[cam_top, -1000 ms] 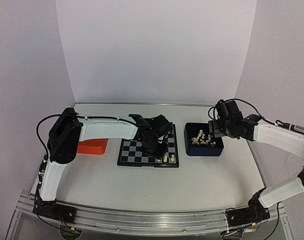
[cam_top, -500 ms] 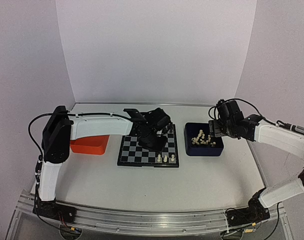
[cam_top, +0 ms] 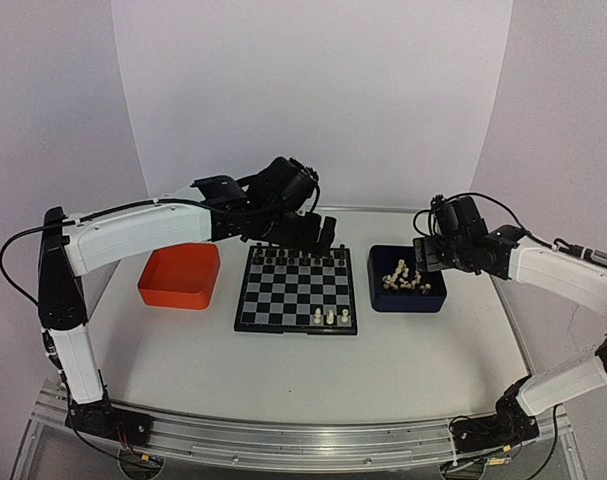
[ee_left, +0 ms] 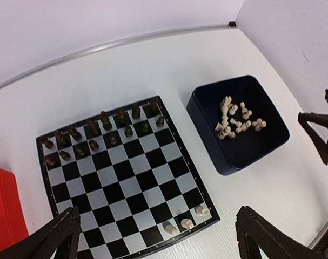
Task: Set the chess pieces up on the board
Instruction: Place the chess piece on the chessboard, then pick up the chess piece from the storage box.
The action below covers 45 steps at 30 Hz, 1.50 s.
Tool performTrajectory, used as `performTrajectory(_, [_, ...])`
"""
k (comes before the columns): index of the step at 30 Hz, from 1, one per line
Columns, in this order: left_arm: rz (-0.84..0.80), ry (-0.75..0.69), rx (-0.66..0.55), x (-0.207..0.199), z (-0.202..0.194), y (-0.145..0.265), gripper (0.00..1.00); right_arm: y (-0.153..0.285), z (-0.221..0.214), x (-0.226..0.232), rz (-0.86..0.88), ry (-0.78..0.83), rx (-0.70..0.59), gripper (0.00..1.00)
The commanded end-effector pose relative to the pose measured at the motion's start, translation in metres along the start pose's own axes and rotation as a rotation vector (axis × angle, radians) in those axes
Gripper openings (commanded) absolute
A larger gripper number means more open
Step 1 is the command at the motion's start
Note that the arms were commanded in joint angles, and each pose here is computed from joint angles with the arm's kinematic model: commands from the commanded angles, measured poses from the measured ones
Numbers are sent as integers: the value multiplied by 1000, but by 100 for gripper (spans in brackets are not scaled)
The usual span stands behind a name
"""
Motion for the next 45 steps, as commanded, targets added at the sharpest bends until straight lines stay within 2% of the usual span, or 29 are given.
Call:
performTrajectory(1, [7,27,-173,8,54,34,100,4,25,7,75,-10,-41,91])
performTrajectory(7, [-2,174,-182,69,83,23,100,-12,25,19,158,-29,34,91])
performTrajectory(14, [20,293,-193,140,98,-2,100,-36,22,22,231,-97,149,91])
performTrajectory(19, [34,316,-221,171,113,-15,100,-59,22,22,270,-160,212,91])
performTrajectory(24, [44,349,-240,201,123,-24,100,-72,17,15,243,-146,296,90])
performTrajectory(34, [73,397,-204,210,127,-51,100,-82,7,20,242,-199,413,89])
performTrajectory(38, [40,396,-229,207,131,-57,100,-89,5,22,223,-242,429,84])
performTrajectory(45, [22,384,-242,204,138,-69,100,-104,8,26,202,-297,445,84])
Point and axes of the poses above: each gripper's point midway between its finger pads, its own y axis back along the fingers, its own x axis along the line the jaws close on, z = x × y, the point moved 2 cm from there along y, back along the fingers, and after that the axes turned 10 degrees about y, right-handed, at the moved point
